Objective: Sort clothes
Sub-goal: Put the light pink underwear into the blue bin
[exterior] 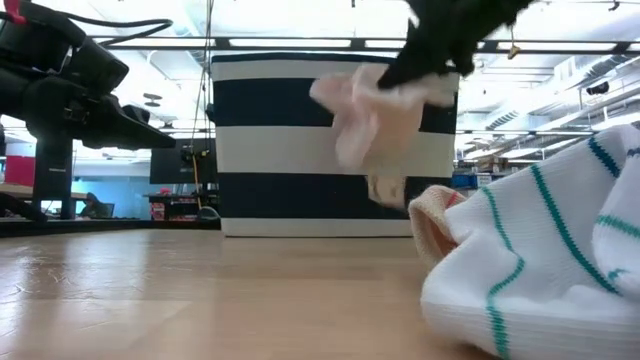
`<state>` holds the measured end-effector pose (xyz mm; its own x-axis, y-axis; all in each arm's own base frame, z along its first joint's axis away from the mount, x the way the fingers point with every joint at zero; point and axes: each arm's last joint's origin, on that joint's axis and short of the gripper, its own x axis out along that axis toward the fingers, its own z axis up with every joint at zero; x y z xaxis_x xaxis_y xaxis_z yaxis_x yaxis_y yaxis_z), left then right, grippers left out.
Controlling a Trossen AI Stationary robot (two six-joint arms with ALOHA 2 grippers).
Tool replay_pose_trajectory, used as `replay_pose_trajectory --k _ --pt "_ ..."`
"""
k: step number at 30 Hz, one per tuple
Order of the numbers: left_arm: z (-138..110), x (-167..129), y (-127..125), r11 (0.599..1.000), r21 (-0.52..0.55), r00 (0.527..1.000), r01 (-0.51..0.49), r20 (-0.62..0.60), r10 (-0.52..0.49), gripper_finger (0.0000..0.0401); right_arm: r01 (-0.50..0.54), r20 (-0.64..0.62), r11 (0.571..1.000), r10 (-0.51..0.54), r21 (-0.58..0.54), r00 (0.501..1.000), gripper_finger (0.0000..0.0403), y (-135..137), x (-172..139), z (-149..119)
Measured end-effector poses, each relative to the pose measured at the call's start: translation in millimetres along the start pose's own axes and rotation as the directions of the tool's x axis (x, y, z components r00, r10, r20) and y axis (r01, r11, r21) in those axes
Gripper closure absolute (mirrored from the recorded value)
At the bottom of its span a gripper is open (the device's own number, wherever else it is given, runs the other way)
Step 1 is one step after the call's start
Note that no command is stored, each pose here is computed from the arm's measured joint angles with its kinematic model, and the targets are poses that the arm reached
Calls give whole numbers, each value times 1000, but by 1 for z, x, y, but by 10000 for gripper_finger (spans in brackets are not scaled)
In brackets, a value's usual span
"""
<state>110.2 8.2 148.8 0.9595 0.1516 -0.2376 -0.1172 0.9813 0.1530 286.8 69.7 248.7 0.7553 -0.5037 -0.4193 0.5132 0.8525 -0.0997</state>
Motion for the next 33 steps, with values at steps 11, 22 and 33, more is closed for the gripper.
replay_pose_trajectory --k 11,22,33 --pt "0 0 1 999 16 1000 -28 4 28 291 90 7 994 -90 -58 996 400 -26 -36 107" --pt "1 0 1 1000 13 1000 -28 6 28 291 235 119 969 -225 -77 967 399 -81 -33 172" --pt "1 0 1 1000 12 1000 -27 9 27 291 296 98 955 -298 27 950 364 -132 7 180"
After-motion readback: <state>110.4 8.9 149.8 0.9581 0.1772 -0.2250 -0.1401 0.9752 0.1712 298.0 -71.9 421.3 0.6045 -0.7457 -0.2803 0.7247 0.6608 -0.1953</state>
